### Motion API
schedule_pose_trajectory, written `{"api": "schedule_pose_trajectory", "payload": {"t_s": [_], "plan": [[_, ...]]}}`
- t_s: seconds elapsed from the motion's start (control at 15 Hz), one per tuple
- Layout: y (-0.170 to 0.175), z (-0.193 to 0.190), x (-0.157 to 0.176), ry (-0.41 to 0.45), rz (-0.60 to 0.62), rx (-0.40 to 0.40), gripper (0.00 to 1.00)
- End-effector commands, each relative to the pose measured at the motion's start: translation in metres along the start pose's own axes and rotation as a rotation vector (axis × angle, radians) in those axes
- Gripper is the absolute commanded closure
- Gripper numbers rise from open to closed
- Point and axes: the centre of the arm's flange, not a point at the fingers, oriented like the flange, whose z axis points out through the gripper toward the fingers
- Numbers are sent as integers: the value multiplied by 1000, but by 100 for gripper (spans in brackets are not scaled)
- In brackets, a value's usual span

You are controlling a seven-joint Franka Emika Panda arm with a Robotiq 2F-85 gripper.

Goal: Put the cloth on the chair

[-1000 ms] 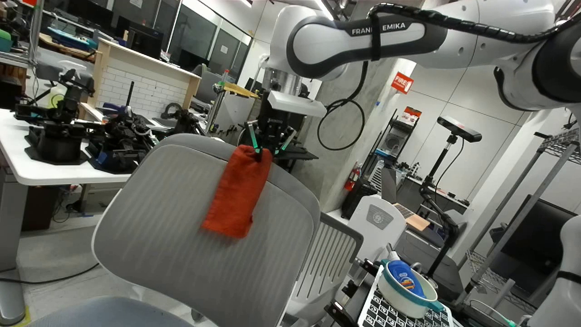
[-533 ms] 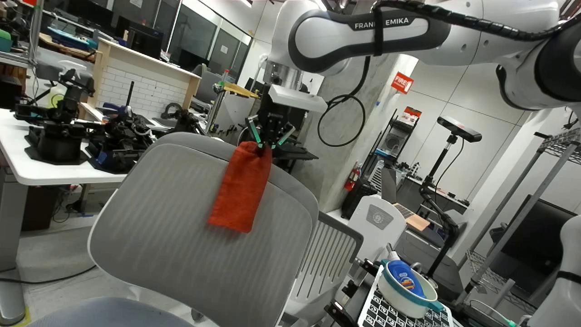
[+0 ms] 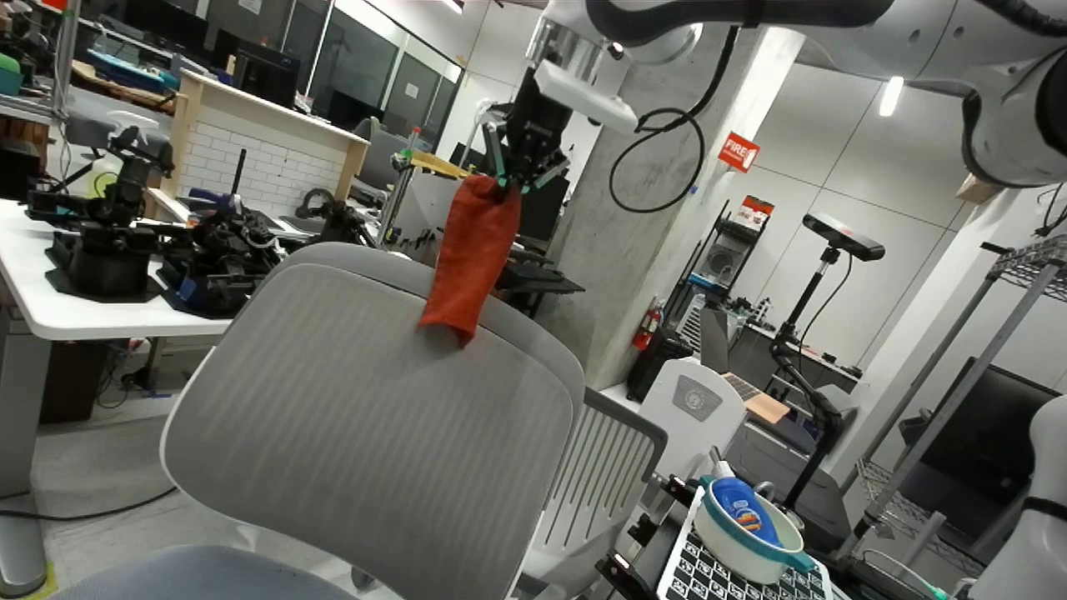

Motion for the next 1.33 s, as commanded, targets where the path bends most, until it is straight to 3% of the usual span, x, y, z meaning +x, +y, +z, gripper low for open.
{"api": "schedule_pose_trajectory", "payload": {"t_s": [0.0, 0.33, 0.6, 0.93, 1.27], "plan": [[50, -48, 17, 63, 47, -11, 96], [116, -49, 48, 76, 142, -22, 96], [136, -32, 62, 60, 187, -46, 96], [107, -14, 60, 54, 173, -66, 96], [41, 22, 40, 54, 125, -118, 96]]}}
